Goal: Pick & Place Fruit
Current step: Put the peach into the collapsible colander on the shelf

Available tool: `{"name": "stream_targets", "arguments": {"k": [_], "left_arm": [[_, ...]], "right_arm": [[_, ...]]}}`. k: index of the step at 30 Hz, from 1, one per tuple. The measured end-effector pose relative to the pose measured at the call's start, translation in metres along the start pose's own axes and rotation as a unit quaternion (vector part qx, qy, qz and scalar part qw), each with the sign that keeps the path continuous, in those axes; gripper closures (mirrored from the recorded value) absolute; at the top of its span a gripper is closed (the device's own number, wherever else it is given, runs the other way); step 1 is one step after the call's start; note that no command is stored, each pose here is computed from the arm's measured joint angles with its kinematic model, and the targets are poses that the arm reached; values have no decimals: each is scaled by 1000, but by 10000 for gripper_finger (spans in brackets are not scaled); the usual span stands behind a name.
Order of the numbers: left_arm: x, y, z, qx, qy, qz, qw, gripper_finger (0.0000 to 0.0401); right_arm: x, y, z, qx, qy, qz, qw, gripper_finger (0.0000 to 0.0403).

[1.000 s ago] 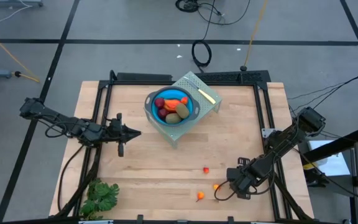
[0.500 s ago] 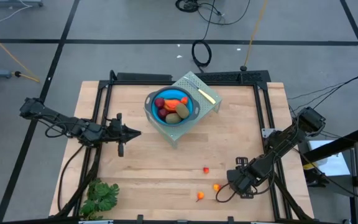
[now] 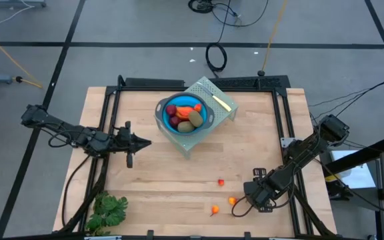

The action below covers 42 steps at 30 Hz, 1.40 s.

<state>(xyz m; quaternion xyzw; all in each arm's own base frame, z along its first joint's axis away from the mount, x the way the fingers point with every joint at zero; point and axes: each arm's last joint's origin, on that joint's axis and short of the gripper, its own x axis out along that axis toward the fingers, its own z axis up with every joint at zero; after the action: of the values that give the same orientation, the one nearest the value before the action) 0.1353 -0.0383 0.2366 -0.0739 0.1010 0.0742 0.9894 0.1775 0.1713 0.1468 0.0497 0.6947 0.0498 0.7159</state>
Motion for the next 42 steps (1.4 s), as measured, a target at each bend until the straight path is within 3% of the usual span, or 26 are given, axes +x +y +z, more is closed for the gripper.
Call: {"name": "stream_targets", "arguments": {"k": [14, 28, 42], "left_arm": [[0, 0, 0, 6, 0, 0, 1000, 382], [0, 0, 0, 7, 0, 0, 1000, 382], [0, 0, 0, 5, 0, 0, 1000, 382]], "right_arm": [[0, -3, -3, 20, 18, -18, 999, 224], [-1, -4, -4, 5, 19, -19, 1000, 97], [-1, -7, -6, -13, 21, -43, 999, 64]]}}
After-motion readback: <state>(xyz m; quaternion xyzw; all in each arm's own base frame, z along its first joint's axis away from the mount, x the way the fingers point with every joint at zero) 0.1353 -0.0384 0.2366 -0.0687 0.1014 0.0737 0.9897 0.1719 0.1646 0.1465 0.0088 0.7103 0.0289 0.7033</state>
